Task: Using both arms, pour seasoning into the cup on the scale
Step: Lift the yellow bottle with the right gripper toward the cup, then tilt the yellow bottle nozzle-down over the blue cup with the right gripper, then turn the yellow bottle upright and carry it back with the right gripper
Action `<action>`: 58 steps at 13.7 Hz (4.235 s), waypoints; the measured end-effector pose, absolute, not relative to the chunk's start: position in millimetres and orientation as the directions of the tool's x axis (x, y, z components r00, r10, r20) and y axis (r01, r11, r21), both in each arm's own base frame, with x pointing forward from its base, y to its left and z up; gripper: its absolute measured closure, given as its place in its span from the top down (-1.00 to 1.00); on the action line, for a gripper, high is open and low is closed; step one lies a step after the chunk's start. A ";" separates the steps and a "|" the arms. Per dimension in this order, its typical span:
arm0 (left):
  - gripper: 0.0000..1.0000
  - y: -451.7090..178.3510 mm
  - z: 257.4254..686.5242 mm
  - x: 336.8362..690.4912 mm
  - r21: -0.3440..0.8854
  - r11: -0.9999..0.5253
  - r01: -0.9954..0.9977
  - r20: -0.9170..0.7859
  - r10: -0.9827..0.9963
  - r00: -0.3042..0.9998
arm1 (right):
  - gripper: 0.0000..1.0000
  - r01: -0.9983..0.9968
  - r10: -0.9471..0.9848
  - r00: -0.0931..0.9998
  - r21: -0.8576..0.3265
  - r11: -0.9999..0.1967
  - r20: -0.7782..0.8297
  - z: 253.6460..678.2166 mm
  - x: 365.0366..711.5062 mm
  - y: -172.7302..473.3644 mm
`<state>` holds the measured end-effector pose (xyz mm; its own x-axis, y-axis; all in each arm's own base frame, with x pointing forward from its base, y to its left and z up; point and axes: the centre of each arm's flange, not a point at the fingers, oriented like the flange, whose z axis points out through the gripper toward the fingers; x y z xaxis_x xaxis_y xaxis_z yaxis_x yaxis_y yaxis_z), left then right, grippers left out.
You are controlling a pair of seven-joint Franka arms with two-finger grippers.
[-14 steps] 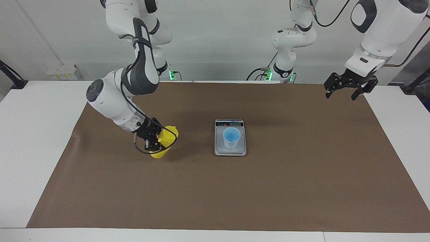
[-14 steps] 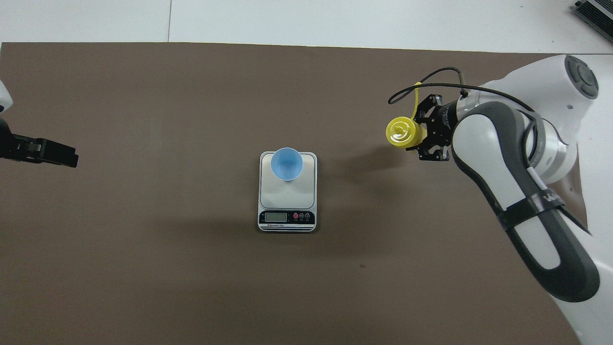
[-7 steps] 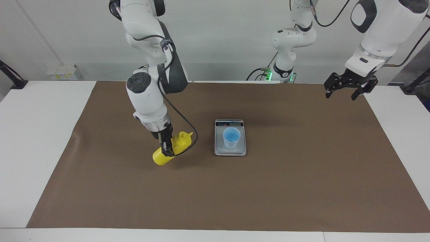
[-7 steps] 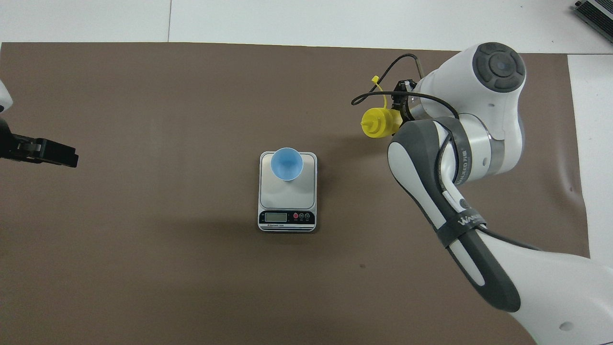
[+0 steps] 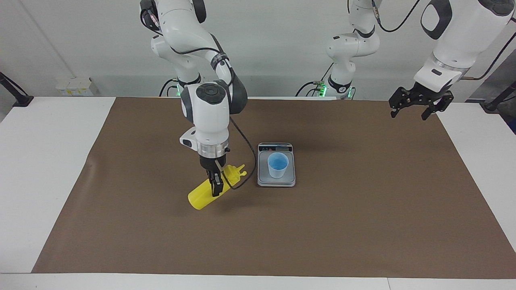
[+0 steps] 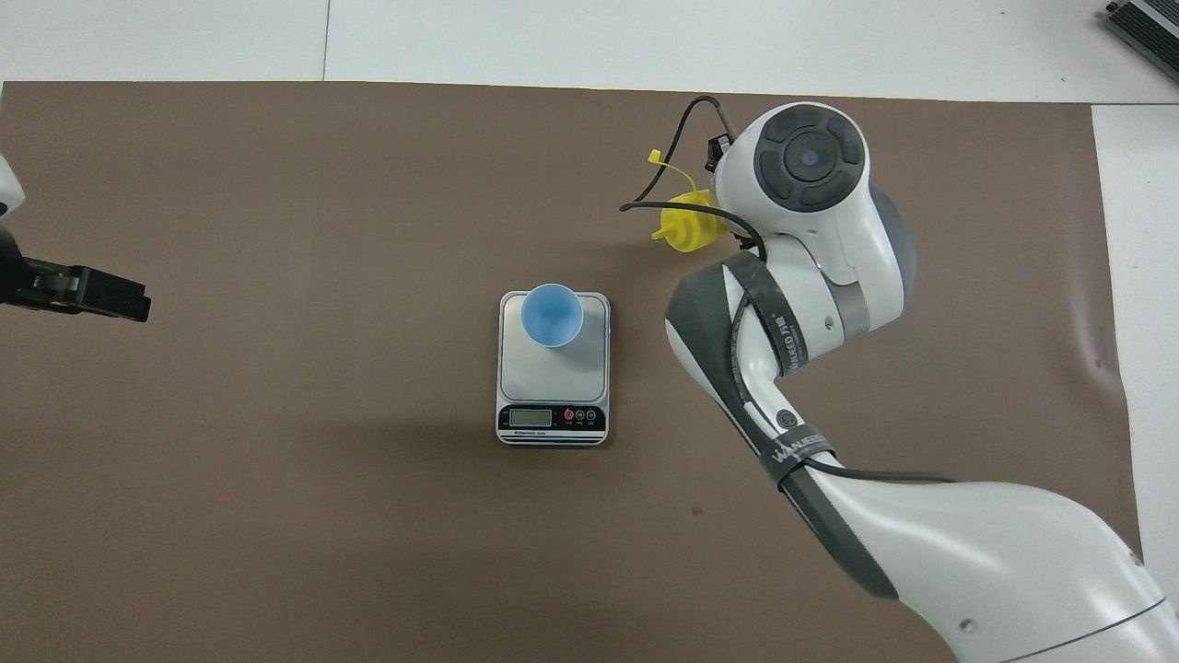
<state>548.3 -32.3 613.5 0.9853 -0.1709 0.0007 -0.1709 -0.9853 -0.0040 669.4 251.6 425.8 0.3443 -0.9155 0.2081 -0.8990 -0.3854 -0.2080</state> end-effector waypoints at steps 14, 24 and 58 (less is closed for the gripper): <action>1.00 -32.3 613.5 548.3 -0.004 -0.985 -0.171 0.001 -0.171 0.985 | 0.04 -0.798 -0.708 0.368 -0.186 -0.573 0.603 387.6 600.6 390.3; 1.00 -32.3 613.5 548.3 -0.004 -0.985 -0.171 0.001 -0.171 0.985 | 0.04 -0.686 -0.519 0.370 -0.151 -0.712 0.771 392.7 593.4 394.9; 1.00 -33.1 613.3 548.3 -0.004 -0.985 -0.172 0.000 -0.172 0.985 | 0.04 -0.993 -0.934 -0.092 -0.032 0.110 -0.346 380.9 635.2 53.1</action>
<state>548.3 -33.1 613.3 0.9850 -0.1724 0.0004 -0.1724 -0.9850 -0.0040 635.2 53.1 380.9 -0.0922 -0.9338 -0.3456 -0.9934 0.1100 -0.0322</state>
